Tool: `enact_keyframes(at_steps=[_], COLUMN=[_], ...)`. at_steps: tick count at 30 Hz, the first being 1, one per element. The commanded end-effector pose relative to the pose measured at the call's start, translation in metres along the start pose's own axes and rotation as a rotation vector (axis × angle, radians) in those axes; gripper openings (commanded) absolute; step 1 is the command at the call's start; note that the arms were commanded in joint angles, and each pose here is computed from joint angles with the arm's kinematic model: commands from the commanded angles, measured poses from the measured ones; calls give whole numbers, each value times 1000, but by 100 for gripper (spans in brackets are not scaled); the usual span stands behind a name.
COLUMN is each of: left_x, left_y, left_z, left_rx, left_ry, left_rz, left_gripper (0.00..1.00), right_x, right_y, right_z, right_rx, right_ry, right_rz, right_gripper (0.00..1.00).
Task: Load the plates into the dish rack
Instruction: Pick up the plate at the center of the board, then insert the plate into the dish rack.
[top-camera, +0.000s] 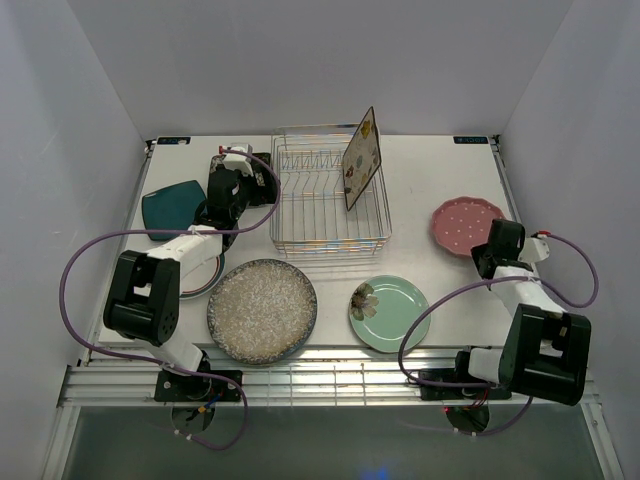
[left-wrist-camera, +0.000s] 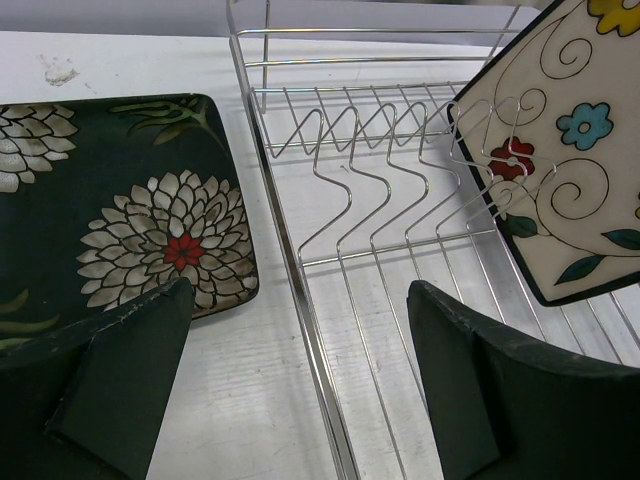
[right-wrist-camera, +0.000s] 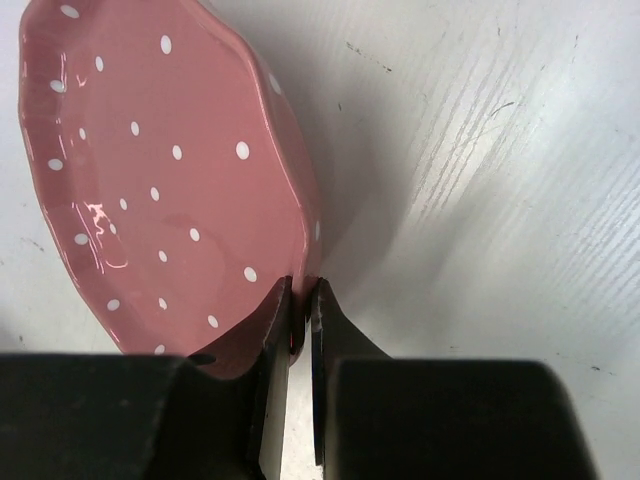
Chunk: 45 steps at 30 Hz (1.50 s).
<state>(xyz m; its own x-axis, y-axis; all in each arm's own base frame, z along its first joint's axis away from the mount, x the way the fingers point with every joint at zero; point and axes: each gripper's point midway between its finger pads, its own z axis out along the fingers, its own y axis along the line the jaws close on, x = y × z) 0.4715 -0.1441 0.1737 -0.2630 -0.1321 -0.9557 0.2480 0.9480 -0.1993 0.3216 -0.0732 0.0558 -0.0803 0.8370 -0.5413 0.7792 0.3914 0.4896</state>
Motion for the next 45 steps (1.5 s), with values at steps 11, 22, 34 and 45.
enact_keyframes(at_steps=[11,22,34,45], left_x=[-27,-29,-30,-32], left_y=[-5,-6,-7,-5], left_z=[-13,-15,-16,-16], left_rx=[9,11,14,5], left_ry=[-73,-79,-83,-88], left_rz=[11,13,13,19], left_gripper=[98,98,98,98], right_x=[-60,-72,-76,-75], right_y=[65,79,105,140], right_z=[-60,-110,-157,-183], right_rx=[-291,-436,-607,-683], right_ry=[-201,-262,-269,-270], right_rz=[-78,-106,-128,-171], right_gripper=[8,8,8,8])
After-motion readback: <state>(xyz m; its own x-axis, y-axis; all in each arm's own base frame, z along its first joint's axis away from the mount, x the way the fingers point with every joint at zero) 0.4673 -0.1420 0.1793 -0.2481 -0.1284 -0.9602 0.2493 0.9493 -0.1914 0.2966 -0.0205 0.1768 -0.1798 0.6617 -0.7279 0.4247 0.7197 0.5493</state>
